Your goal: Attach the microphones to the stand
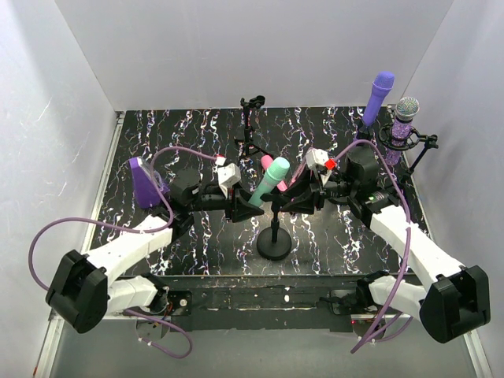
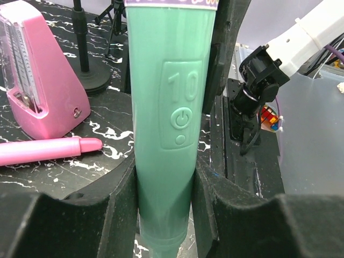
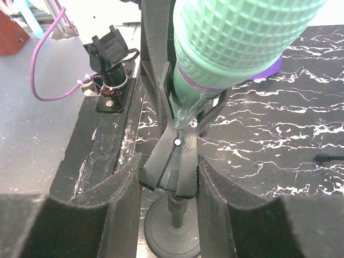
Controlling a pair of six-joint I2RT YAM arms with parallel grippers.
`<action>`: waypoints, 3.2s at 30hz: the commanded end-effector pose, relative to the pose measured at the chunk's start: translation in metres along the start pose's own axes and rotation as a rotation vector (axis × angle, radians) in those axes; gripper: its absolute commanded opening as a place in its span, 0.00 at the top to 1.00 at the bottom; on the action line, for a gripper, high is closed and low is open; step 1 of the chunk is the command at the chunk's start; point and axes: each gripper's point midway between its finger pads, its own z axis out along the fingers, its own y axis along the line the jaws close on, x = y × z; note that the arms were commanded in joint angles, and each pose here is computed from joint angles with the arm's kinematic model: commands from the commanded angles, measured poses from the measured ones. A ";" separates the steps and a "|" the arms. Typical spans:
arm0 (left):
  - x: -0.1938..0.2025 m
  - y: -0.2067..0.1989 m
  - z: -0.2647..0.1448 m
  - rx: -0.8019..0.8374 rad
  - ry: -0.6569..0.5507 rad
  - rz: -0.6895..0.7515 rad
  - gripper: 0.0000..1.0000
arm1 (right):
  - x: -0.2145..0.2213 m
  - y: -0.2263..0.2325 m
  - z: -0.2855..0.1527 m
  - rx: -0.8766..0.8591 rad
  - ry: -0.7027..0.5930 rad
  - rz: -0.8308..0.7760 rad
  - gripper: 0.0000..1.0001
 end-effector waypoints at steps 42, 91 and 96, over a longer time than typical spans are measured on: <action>-0.015 -0.023 0.031 0.143 0.202 0.160 1.00 | -0.001 0.015 -0.001 -0.051 0.002 0.045 0.96; -0.067 -0.042 0.008 -0.058 -0.022 0.161 0.02 | -0.001 0.026 -0.023 -0.039 0.012 -0.024 0.14; -0.067 -0.041 0.020 -0.054 -0.018 0.160 0.02 | 0.000 0.025 -0.023 -0.040 0.009 -0.020 0.13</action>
